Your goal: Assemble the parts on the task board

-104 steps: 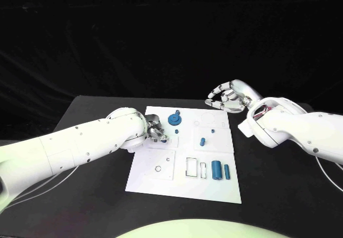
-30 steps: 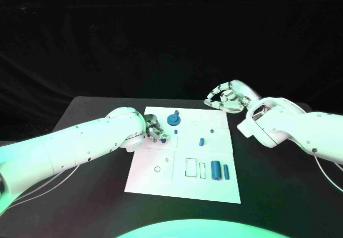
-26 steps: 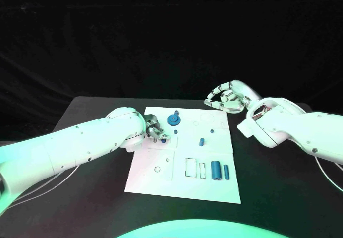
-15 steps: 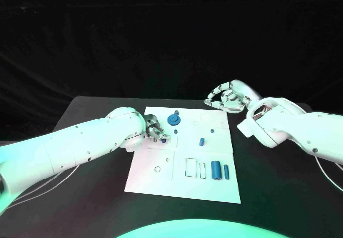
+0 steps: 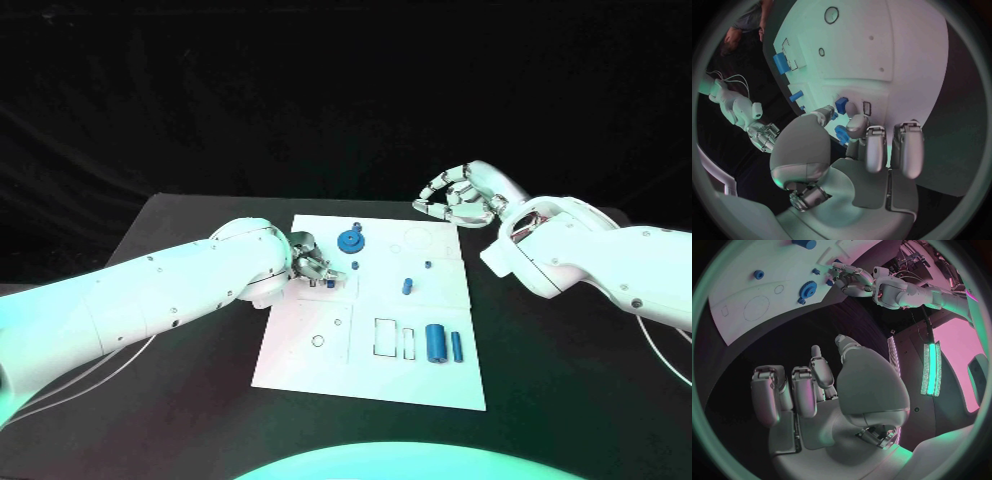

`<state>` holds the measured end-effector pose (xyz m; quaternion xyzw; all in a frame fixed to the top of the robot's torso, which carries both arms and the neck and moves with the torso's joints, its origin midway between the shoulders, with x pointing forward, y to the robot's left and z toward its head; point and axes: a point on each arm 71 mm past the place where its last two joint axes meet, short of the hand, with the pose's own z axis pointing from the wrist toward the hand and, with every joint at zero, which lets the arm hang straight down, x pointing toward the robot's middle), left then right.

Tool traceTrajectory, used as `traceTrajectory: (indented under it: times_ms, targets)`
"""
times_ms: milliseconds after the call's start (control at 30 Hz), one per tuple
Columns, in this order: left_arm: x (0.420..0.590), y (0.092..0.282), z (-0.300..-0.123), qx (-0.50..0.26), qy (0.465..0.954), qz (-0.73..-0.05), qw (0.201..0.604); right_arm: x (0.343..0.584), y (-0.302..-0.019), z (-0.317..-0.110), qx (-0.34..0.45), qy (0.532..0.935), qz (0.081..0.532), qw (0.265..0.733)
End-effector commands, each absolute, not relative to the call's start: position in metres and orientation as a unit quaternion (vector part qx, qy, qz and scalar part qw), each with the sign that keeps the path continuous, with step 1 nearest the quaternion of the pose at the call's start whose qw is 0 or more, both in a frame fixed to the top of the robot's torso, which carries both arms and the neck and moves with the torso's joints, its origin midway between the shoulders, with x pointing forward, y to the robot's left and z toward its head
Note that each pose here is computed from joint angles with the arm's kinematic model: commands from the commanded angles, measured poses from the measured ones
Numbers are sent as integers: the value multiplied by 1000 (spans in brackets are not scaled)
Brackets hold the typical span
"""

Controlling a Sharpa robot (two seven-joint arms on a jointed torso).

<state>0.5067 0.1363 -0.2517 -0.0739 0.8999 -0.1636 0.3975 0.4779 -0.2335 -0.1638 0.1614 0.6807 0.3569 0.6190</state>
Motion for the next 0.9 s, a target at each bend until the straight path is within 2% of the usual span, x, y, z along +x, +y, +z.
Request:
traceTrajectory:
  times_ms: [33,300,433,667,900]
  targets:
    - [503,138,-257,-75,906,-157,386,477,-233,-163,156,679,357,622]
    - [504,139,-253,-80,902,-163,392,477,-233,-163,156,679,357,622]
    - [505,138,-245,-87,896,-176,398,478,-234,-163,157,678,356,623]
    - [511,141,-218,-92,883,-193,418,479,-236,-164,158,677,354,625]
    - [522,154,-186,-81,880,-183,430,480,-237,-164,159,677,352,626]
